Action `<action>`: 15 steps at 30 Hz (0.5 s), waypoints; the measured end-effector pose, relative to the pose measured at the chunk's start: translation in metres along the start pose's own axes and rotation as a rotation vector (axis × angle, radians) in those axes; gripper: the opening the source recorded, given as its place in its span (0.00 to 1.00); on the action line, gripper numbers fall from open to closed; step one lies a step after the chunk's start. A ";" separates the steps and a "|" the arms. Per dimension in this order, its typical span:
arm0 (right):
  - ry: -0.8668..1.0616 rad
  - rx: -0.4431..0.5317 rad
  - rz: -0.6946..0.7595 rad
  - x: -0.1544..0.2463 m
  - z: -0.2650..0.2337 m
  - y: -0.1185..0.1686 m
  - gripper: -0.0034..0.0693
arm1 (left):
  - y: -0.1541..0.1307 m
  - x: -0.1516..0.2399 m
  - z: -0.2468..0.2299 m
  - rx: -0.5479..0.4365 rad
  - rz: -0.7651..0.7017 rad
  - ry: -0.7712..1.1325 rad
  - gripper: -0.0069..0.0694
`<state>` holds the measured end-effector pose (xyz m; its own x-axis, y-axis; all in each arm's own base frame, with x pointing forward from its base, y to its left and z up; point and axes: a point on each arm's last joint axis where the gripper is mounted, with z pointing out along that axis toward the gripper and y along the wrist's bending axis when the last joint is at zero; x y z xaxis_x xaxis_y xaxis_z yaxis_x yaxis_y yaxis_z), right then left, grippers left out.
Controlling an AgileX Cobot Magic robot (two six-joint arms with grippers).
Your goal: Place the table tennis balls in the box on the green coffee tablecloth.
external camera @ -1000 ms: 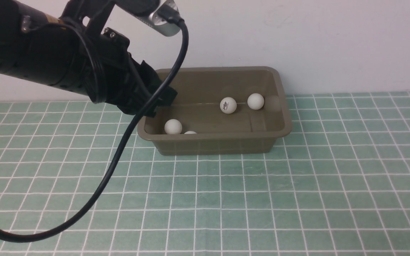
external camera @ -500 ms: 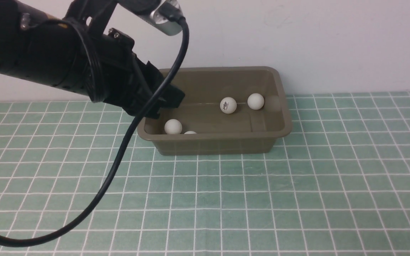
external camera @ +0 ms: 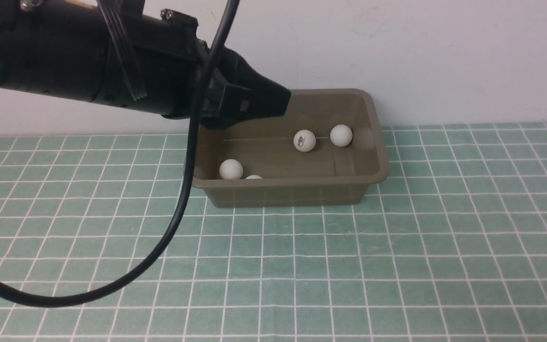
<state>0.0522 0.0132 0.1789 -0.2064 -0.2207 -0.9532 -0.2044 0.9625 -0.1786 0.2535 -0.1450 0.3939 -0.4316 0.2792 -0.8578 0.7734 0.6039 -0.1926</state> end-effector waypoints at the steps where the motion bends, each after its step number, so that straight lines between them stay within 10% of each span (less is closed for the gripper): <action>1: -0.001 0.000 0.000 0.000 0.000 0.000 0.40 | 0.001 0.002 0.000 -0.017 0.023 0.016 0.47; 15: -0.001 0.001 0.000 0.000 0.000 0.000 0.40 | 0.028 0.124 -0.100 -0.506 -0.175 0.011 0.47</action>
<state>0.0523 0.0132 0.1790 -0.2055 -0.2207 -0.9534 -0.2038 0.9625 -0.1789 0.1754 -0.0190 0.3301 -0.5409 0.1476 -0.8280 0.3697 0.9260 -0.0765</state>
